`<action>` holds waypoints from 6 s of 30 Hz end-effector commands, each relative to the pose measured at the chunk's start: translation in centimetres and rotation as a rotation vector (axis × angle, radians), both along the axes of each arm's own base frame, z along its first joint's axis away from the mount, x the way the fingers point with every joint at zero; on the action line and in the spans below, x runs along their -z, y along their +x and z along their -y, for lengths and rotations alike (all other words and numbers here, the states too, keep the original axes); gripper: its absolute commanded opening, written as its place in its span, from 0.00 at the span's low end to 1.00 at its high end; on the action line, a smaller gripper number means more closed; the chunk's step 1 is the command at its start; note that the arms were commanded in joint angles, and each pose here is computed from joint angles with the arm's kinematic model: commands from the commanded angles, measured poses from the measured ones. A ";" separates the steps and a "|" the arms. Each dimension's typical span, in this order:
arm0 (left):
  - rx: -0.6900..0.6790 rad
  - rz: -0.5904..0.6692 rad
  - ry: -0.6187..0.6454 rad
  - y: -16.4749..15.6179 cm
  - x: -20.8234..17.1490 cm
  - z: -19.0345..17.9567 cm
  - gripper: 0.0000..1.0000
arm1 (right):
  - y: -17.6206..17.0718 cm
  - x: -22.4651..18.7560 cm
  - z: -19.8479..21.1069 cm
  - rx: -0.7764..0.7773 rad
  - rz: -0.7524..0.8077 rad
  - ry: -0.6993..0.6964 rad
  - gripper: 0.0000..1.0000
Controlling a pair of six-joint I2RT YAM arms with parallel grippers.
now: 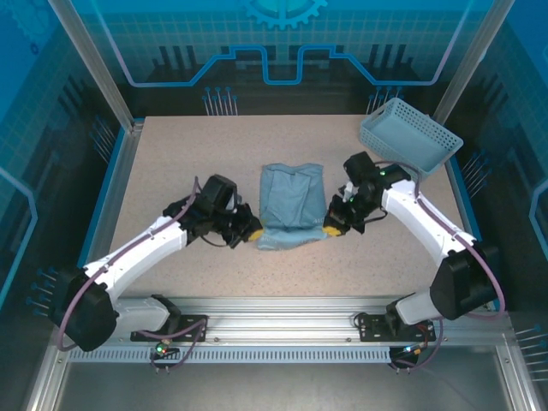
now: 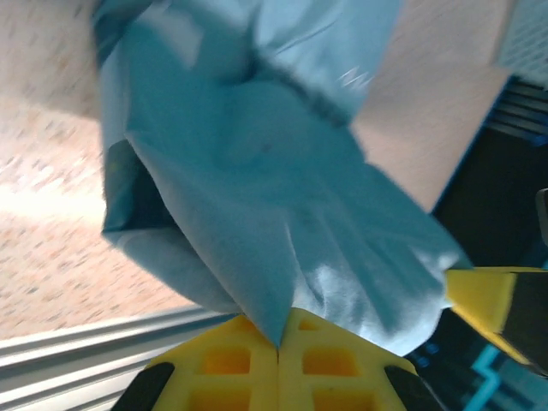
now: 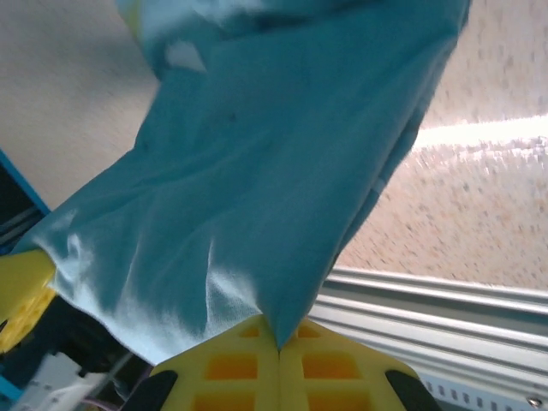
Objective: Fold and stack the t-shirts
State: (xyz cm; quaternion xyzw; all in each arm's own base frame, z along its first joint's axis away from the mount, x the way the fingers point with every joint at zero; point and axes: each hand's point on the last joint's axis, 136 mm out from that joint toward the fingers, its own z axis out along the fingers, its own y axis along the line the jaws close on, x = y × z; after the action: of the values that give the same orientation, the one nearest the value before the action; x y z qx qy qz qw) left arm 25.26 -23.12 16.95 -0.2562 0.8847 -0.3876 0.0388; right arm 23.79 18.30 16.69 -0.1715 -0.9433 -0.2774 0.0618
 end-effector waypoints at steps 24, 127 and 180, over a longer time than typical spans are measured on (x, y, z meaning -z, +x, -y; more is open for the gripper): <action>-0.183 0.125 0.125 27.2 0.8 -3.4 0.56 | 28.2 2.6 3.0 0.185 0.229 -0.074 0.58; -0.888 0.104 0.093 25.9 14.0 -23.7 0.00 | 8.8 -7.0 1.0 0.136 0.571 0.263 0.58; -0.270 0.765 1.157 9.4 3.6 -25.3 0.99 | 13.7 3.9 18.1 0.009 0.953 -0.965 1.00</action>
State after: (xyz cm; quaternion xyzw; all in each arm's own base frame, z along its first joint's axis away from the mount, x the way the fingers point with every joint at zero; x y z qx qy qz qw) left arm 32.00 2.67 11.32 -0.1723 0.8594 0.1098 0.4687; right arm 33.38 -0.06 10.01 -0.1125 -0.9201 0.0873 -0.3648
